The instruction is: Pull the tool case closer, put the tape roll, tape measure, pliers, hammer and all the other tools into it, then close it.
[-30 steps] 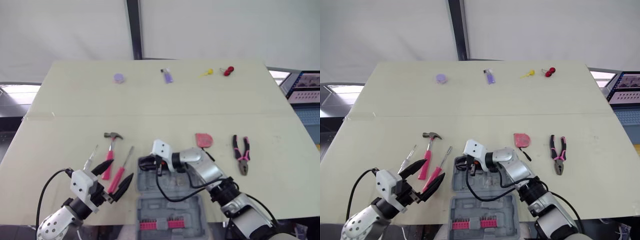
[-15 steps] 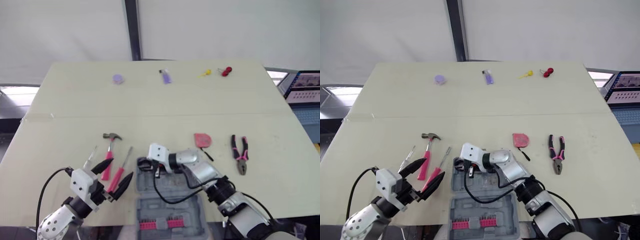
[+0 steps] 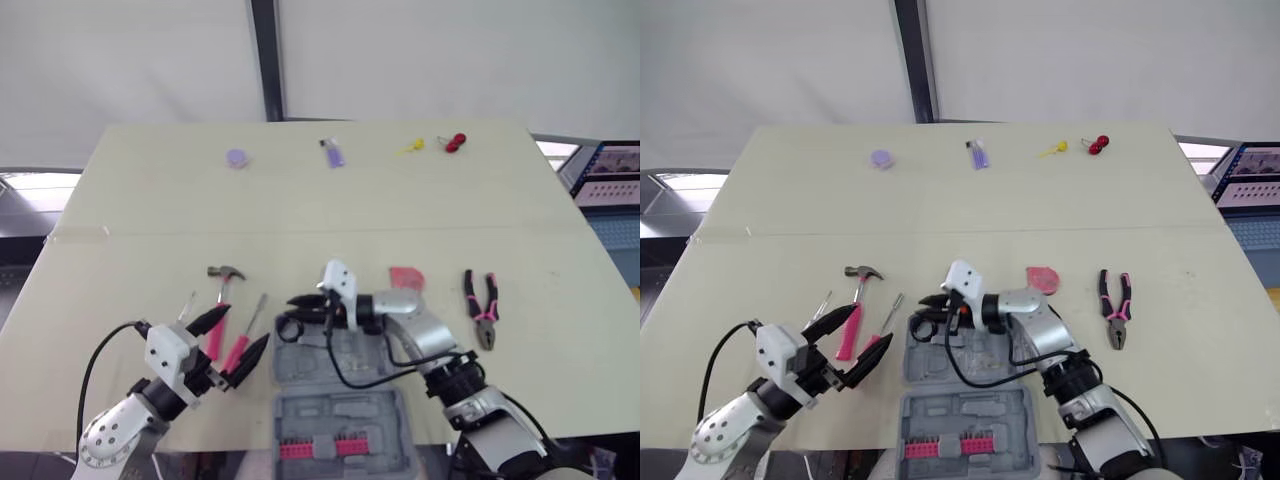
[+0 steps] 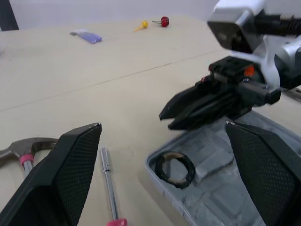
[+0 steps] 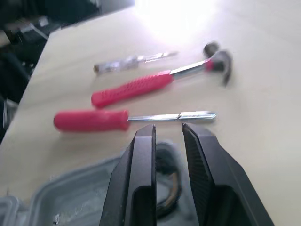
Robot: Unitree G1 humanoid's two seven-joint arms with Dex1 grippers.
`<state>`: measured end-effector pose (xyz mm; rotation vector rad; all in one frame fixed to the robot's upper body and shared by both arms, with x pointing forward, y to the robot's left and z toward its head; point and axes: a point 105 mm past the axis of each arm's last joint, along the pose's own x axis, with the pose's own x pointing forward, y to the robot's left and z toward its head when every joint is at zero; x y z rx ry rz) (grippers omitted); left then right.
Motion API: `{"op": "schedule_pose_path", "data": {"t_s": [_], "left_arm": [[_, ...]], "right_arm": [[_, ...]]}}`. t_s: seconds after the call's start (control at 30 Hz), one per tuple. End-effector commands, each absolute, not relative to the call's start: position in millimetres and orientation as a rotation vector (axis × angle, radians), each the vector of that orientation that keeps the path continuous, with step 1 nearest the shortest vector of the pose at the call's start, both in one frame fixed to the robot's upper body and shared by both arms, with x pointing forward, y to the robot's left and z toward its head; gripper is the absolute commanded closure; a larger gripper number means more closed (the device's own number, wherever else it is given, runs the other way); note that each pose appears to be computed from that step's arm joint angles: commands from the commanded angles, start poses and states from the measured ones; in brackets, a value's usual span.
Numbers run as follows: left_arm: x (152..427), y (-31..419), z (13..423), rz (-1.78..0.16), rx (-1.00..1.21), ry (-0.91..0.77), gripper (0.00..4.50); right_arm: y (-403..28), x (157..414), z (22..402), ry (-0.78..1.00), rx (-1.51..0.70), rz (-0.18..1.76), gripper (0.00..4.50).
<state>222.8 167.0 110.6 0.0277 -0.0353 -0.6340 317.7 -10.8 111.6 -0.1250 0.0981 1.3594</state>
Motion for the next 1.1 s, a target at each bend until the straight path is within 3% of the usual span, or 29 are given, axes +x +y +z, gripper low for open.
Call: {"op": "schedule_pose_path", "data": {"t_s": [0.03, 0.1, 0.2, 0.37, 0.4, 0.5, 0.6, 0.8, 1.1], "left_arm": [[233.0, 179.2, 115.9, -0.639, 0.055, -0.010, 0.00], [242.8, 203.6, 114.4, -0.596, 0.088, 0.036, 0.00], [251.1, 250.0, 112.7, -0.511, 0.133, 0.100, 0.00], [248.9, 320.7, 117.8, -0.324, 0.174, 0.151, 0.00], [247.3, 333.1, 120.4, -0.282, 0.178, 0.149, 0.00], [240.9, 367.8, 124.0, -0.152, 0.207, 0.150, 0.00], [232.1, 415.8, 130.4, 0.101, 0.189, 0.105, 0.00], [218.8, 452.9, 119.7, 0.364, 0.152, 0.082, 0.00], [227.1, 447.3, 108.5, 0.384, 0.125, 0.089, 0.00]], "right_arm": [[-42.4, 316.7, 142.0, 0.051, -0.086, 1.351, 3.53], [-77.6, 320.6, 145.3, 0.084, -0.102, 1.276, 3.53], [-140.0, 325.5, 145.5, 0.157, -0.098, 1.115, 2.73], [-243.1, 325.3, 139.3, 0.229, -0.074, 0.782, 0.25], [-260.8, 323.1, 136.9, 0.239, -0.079, 0.722, 0.04], [-305.3, 315.8, 134.6, 0.222, -0.063, 0.541, 0.04], [-357.3, 297.8, 122.5, 0.205, -0.029, 0.310, 0.04], [-408.3, 273.5, 99.3, 0.164, -0.001, 0.022, 0.04], [-420.6, 270.5, 92.5, 0.143, -0.034, -0.066, 0.04]]}}
